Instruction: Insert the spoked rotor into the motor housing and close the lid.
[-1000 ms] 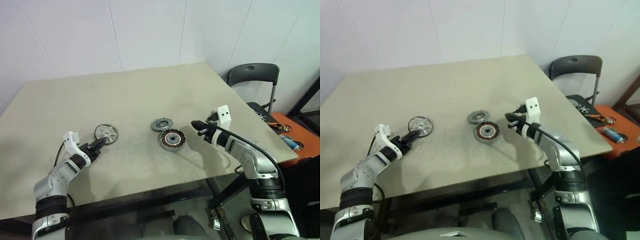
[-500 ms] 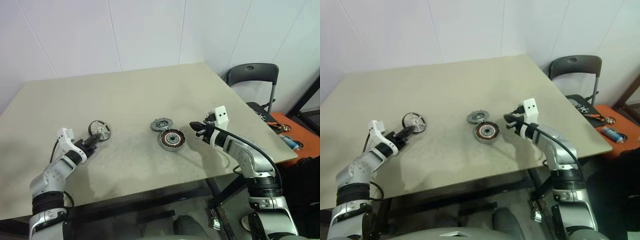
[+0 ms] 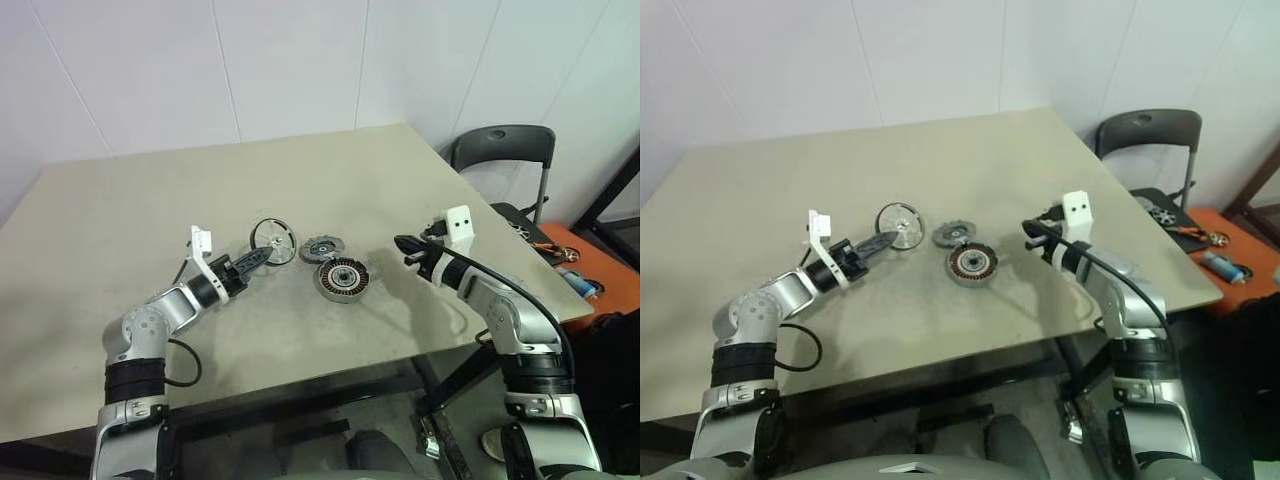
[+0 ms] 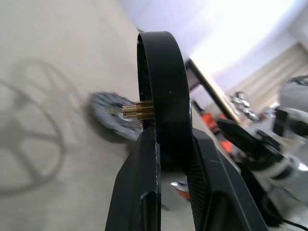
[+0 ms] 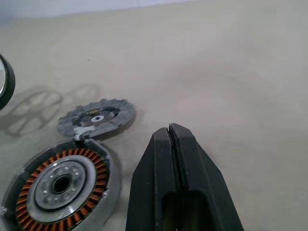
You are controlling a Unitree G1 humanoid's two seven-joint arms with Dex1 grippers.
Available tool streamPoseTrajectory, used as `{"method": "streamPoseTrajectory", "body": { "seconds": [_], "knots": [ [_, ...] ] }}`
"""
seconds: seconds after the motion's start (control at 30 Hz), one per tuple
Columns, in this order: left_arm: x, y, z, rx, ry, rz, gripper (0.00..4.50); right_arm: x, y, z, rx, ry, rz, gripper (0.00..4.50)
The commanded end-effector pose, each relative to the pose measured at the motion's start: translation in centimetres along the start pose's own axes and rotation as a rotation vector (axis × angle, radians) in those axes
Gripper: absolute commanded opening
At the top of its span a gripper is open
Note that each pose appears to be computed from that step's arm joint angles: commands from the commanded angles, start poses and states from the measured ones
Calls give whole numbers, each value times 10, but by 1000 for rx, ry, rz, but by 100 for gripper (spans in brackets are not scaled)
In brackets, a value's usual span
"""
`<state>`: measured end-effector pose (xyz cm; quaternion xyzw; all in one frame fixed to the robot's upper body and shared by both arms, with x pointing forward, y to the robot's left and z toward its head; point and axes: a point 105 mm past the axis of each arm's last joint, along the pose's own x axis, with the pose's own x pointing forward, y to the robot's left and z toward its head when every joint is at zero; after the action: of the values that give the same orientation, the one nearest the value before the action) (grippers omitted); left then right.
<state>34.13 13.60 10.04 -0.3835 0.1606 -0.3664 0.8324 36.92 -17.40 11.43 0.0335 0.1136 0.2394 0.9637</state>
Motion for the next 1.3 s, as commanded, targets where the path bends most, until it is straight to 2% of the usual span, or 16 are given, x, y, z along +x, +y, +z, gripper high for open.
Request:
{"method": "streamPoseTrajectory", "body": {
  "seconds": [0.03, 0.43, 0.8, 0.97, 1.3],
  "knots": [
    [18, -20, -2, -59, 32, -116, 42, -6, -8, 21, -40, -68, -35, 0],
    [59, -25, -35, -270, 142, -197, 42, -10, -5, 10, -51, -47, -52, 0],
    [68, -16, -50, -288, 190, -171, 42, -14, -5, 5, -50, -33, -67, 0],
    [67, -14, -65, -293, 245, -167, 42, -15, -5, 3, -49, -28, -75, 0],
    [71, -13, -68, -294, 256, -152, 42, -14, -3, -2, -51, -18, -79, 0]
  ]
}}
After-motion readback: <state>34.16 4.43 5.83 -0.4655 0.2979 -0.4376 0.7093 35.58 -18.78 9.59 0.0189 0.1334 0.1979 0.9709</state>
